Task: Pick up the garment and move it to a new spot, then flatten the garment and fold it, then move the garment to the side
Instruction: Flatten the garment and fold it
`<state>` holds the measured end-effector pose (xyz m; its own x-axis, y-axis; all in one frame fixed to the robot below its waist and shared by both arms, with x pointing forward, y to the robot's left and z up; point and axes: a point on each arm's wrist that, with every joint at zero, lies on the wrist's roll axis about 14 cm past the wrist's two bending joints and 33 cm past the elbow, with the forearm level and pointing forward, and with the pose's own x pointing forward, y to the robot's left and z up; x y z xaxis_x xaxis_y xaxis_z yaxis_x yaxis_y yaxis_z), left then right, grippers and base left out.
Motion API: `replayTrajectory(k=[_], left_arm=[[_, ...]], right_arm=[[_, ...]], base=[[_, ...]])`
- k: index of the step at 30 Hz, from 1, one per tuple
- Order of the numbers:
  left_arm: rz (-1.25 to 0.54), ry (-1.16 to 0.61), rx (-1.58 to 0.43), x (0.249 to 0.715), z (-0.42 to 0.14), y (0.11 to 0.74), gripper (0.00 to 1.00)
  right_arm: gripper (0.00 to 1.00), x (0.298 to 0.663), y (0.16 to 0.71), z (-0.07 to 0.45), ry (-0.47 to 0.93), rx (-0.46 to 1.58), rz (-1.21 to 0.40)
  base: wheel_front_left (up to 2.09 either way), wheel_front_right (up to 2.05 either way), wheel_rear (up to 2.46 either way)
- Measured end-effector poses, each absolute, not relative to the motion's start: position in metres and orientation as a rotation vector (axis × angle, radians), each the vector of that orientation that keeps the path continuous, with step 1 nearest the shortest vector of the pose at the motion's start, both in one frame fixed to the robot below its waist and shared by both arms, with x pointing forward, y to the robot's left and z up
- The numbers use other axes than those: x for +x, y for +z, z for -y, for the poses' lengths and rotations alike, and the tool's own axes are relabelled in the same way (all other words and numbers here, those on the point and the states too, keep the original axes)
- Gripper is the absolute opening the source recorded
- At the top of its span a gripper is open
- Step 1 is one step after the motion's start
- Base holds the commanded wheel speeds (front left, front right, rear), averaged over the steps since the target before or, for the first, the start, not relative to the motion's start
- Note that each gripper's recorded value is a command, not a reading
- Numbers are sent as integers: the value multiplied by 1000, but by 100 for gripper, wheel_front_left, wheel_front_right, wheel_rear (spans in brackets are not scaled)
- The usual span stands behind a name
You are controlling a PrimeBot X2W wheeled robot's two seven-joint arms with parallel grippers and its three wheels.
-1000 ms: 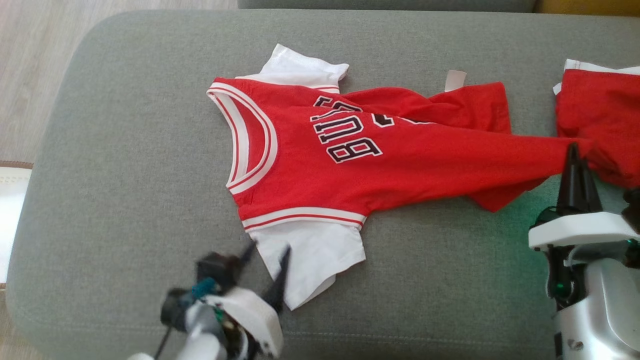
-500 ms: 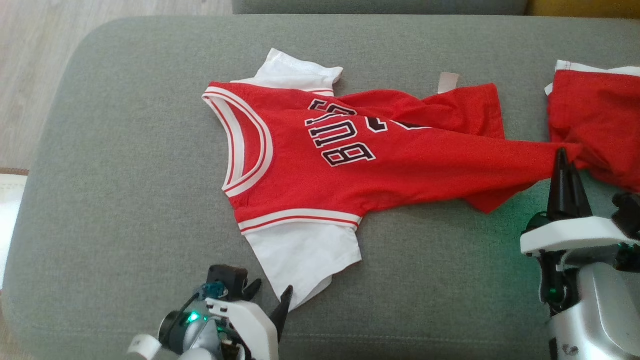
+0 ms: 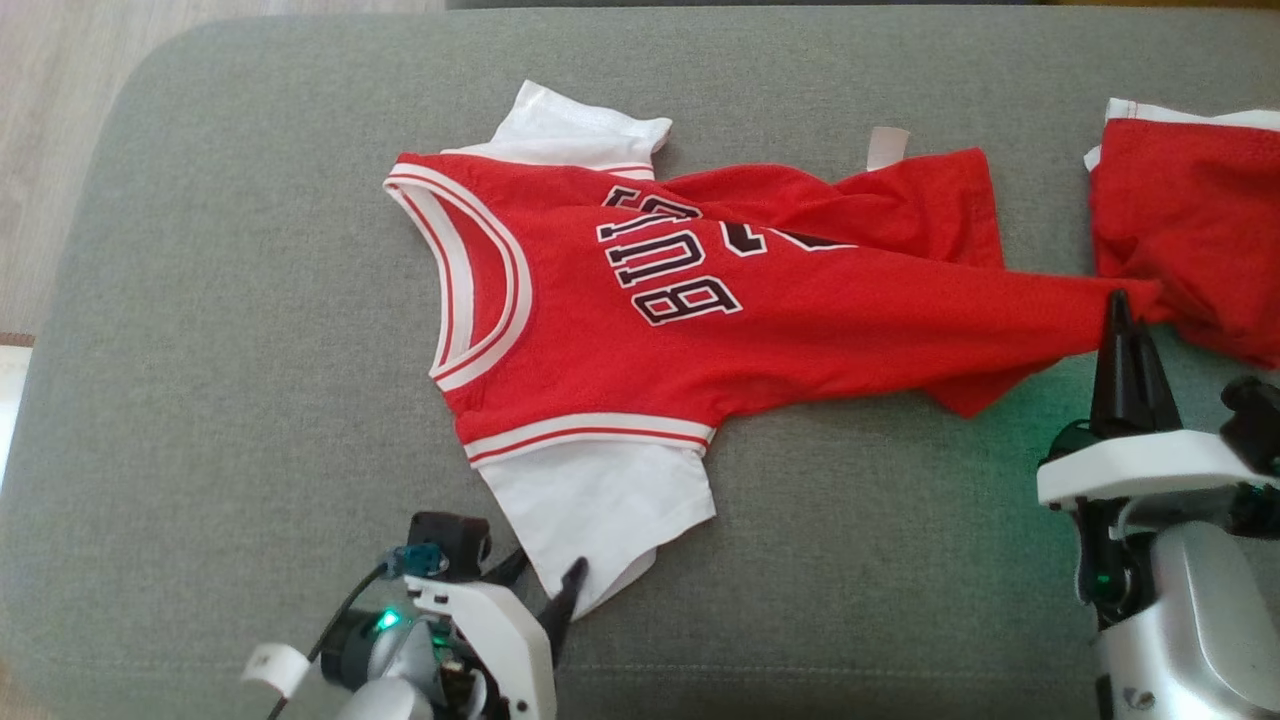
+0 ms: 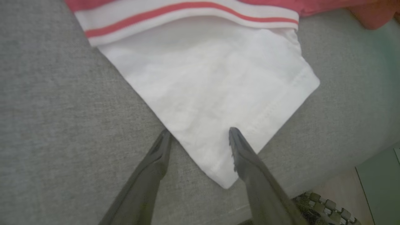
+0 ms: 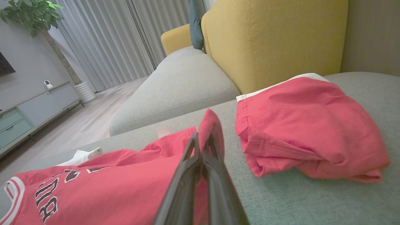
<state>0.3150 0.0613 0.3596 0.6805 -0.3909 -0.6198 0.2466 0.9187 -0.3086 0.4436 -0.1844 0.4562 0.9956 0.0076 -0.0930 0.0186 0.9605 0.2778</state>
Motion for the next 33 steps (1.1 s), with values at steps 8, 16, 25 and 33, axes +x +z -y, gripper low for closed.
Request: replayTrajectory(k=[8, 16, 25, 33], left_arm=[[-689, -341, -262, 326, -61, 367, 0], [-274, -268, -319, 384, -84, 452, 0], [162, -253, -327, 419, -109, 580, 0], [562, -282, -312, 413, -121, 722, 0]], right_arm=[[0, 445, 460, 182, 4, 280, -81], [0, 448, 485, 169, 55, 257, -14], [0, 459, 560, 152, 134, 116, 141], [0, 457, 683, 134, 198, 27, 400]], base=[[0, 0, 0], [0, 0, 0], [0, 0, 0], [0, 0, 0]])
